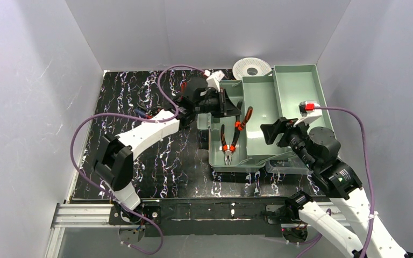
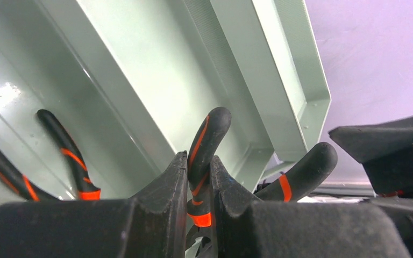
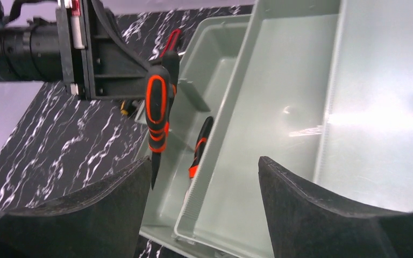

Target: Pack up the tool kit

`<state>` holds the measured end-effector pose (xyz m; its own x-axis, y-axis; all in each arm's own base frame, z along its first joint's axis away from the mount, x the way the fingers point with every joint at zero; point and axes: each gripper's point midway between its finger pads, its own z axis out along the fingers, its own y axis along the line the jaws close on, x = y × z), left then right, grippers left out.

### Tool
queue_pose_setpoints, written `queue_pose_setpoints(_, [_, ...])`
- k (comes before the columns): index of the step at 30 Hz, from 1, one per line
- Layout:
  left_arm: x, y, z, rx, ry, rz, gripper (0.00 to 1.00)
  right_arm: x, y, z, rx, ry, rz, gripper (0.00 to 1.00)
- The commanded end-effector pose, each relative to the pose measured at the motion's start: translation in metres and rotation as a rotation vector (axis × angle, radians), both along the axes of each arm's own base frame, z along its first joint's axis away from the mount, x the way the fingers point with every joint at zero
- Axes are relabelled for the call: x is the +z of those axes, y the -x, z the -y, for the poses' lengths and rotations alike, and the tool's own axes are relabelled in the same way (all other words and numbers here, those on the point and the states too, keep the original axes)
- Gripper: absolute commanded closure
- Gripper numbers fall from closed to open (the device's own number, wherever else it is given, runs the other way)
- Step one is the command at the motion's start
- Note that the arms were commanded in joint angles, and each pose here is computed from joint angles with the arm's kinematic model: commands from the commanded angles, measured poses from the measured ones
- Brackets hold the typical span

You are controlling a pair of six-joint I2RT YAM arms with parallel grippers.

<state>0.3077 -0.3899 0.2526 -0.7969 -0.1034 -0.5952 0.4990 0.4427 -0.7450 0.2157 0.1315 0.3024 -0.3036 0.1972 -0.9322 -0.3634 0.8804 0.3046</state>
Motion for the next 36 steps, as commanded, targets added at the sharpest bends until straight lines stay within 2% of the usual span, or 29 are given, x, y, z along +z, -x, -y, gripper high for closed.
queue_pose_setpoints(1, [0.031,-0.011,0.022,0.064,0.032,0.037,1.00,0.022,-0.007,0.035,-0.205,-0.062,0.079,0.20])
queue_pose_setpoints(7, [0.034,-0.014,0.050,0.123,0.142,-0.076,1.00,0.025,-0.001,0.052,-0.273,-0.092,0.105,0.20])
queue_pose_setpoints(11, [0.029,-0.014,0.065,0.169,0.154,-0.104,1.00,0.022,0.000,0.052,-0.276,-0.094,0.096,0.20])
queue_pose_setpoints(20, [-0.023,-0.019,0.072,0.322,-0.028,-0.054,1.00,0.014,-0.003,0.051,-0.276,-0.072,0.083,0.20])
queue_pose_setpoints(21, [-0.025,-0.020,0.072,0.333,-0.041,-0.043,0.96,0.013,-0.003,0.051,-0.276,-0.067,0.083,0.20])
queue_pose_setpoints(23, [-0.023,-0.016,0.076,0.314,-0.044,-0.014,0.77,0.010,-0.005,0.051,-0.279,-0.057,0.078,0.20])
queue_pose_setpoints(26, [-0.016,-0.009,0.076,0.315,-0.072,0.062,0.40,0.009,-0.008,0.050,-0.284,-0.048,0.075,0.20])
queue_pose_setpoints(27, [-0.012,-0.009,0.074,0.327,-0.083,0.090,0.32,0.009,-0.008,0.050,-0.283,-0.049,0.074,0.20])
queue_pose_setpoints(28, [-0.004,-0.008,0.067,0.339,-0.093,0.133,0.18,0.008,-0.010,0.048,-0.279,-0.046,0.071,0.20])
queue_pose_setpoints(29, [0.007,-0.010,0.053,0.371,-0.111,0.181,0.11,0.009,-0.011,0.046,-0.276,-0.045,0.069,0.20])
queue_pose_setpoints(30, [0.020,-0.012,0.038,0.391,-0.141,0.243,0.09,0.009,-0.012,0.045,-0.271,-0.043,0.067,0.20])
queue_pose_setpoints(31, [0.038,-0.015,0.010,0.443,-0.200,0.304,0.03,0.009,-0.013,0.043,-0.265,-0.048,0.064,0.20])
queue_pose_setpoints(32, [0.045,-0.019,-0.030,0.486,-0.280,0.318,0.02,0.009,-0.013,0.038,-0.247,-0.058,0.058,0.21])
queue_pose_setpoints(34, [0.048,-0.027,-0.097,0.576,-0.350,0.278,0.02,0.009,-0.014,0.029,-0.212,-0.076,0.048,0.21])
queue_pose_setpoints(36, [0.028,-0.034,-0.164,0.671,-0.443,0.202,0.02,0.008,-0.016,0.018,-0.167,-0.075,0.026,0.21])
